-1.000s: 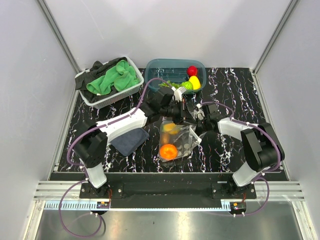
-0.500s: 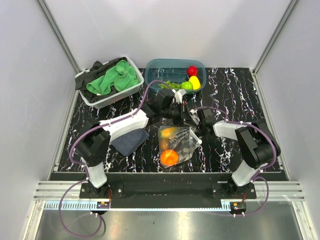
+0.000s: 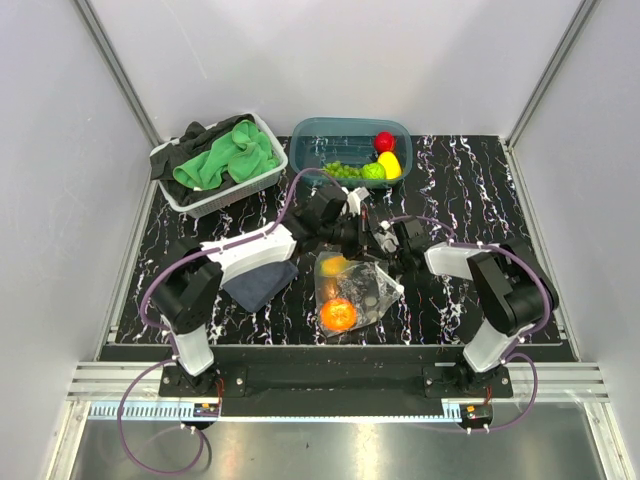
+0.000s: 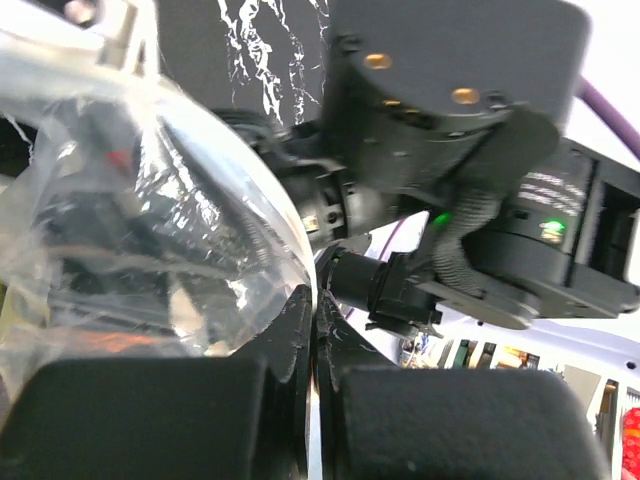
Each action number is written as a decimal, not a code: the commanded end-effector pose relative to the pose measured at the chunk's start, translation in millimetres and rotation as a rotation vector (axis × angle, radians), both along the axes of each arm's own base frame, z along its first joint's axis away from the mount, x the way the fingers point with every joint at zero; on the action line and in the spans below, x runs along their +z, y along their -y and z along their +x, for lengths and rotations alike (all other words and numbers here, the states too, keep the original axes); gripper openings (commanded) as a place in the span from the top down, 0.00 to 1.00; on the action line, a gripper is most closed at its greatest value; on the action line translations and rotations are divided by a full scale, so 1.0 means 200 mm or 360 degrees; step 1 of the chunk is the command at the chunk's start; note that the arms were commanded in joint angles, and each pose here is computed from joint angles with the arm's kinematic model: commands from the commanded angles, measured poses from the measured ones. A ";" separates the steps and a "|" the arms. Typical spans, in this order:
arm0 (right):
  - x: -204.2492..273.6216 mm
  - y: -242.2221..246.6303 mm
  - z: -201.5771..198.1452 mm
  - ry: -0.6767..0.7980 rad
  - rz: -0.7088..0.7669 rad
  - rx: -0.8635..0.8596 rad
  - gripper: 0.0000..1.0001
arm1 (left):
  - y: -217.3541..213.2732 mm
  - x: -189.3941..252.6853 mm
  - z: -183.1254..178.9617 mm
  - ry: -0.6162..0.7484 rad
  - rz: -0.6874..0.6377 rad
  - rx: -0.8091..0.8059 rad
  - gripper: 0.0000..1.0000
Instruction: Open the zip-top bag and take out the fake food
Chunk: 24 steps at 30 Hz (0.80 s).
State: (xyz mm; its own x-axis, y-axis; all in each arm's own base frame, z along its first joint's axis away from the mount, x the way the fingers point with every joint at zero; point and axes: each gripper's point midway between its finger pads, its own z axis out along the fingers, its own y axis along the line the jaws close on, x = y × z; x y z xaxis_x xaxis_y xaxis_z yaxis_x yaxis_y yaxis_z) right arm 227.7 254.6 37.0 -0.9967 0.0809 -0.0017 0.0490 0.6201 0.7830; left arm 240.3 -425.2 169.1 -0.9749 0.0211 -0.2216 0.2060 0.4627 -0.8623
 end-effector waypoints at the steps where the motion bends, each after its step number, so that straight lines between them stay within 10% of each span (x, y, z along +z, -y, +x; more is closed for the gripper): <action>1: 0.13 0.01 0.04 0.0146 -0.0015 -0.0030 0.64 | -0.05 0.16 0.03 0.0177 -0.0081 0.0018 1.00; 24: 0.81 0.17 0.17 0.0746 -0.0249 -0.0049 0.75 | -0.39 0.16 0.10 0.0485 0.0175 0.0097 1.00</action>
State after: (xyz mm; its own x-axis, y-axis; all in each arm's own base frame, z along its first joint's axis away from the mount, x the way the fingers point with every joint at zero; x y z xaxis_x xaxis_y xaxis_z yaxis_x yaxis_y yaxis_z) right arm 247.3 222.2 170.3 -0.9211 0.0991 -0.3764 -0.1914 0.7266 0.6598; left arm 256.7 -356.2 187.0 -0.9149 -0.0139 -0.4034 0.3288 0.5541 -0.7648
